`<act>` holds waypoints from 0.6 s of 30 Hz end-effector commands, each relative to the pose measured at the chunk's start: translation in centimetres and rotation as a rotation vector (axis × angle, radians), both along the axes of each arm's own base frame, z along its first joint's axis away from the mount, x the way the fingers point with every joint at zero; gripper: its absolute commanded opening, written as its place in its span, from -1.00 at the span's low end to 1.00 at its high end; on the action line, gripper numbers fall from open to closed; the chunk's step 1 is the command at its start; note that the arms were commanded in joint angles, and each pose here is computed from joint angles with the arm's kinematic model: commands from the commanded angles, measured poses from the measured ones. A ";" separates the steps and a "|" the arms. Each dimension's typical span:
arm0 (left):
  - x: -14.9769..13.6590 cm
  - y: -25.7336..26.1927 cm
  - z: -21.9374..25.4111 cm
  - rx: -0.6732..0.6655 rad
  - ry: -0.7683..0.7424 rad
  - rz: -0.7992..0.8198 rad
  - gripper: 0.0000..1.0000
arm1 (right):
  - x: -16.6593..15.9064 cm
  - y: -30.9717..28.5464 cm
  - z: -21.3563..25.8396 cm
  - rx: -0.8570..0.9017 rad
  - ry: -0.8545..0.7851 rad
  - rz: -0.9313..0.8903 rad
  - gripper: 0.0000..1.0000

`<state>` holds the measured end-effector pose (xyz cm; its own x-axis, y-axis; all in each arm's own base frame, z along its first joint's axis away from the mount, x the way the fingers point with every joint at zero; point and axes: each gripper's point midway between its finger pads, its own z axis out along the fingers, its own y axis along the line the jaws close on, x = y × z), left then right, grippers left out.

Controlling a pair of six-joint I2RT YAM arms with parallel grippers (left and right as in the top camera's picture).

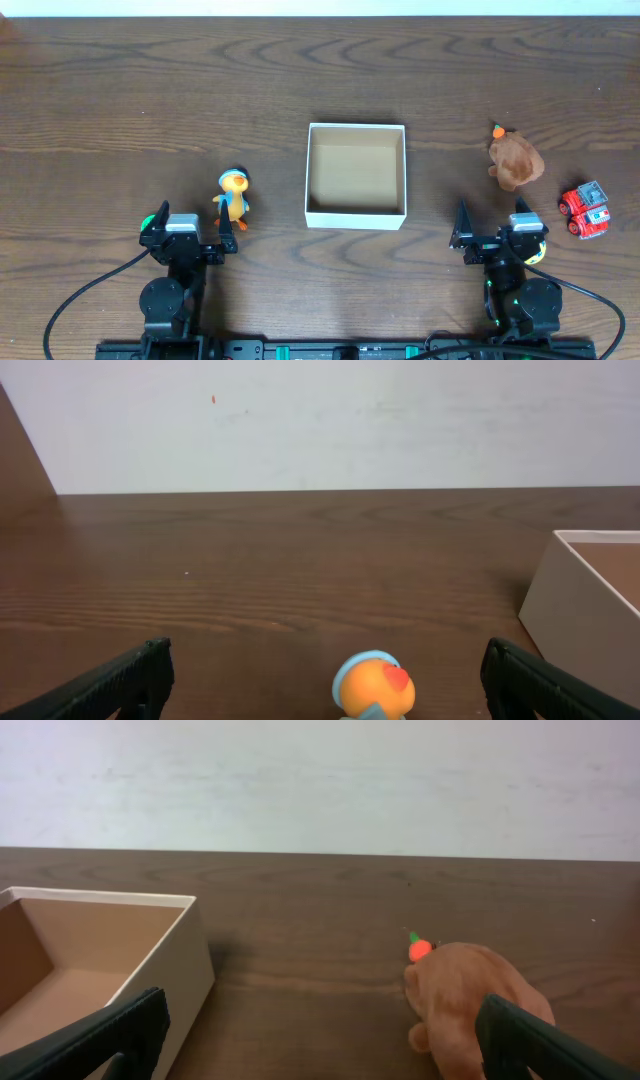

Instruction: Pack container

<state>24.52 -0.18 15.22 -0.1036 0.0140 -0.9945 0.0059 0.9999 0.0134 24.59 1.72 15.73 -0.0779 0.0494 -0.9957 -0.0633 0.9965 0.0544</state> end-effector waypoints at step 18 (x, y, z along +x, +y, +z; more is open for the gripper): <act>-0.1 0.5 -1.5 -0.004 0.049 0.025 0.96 | 0.0 0.1 -0.5 0.075 0.023 0.001 0.99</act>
<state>24.52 -0.18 15.22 -0.1036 0.0140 -0.9945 0.0059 0.9999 0.0134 24.59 1.81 15.70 -0.0812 0.0709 -0.9942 -0.0668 0.9948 0.0764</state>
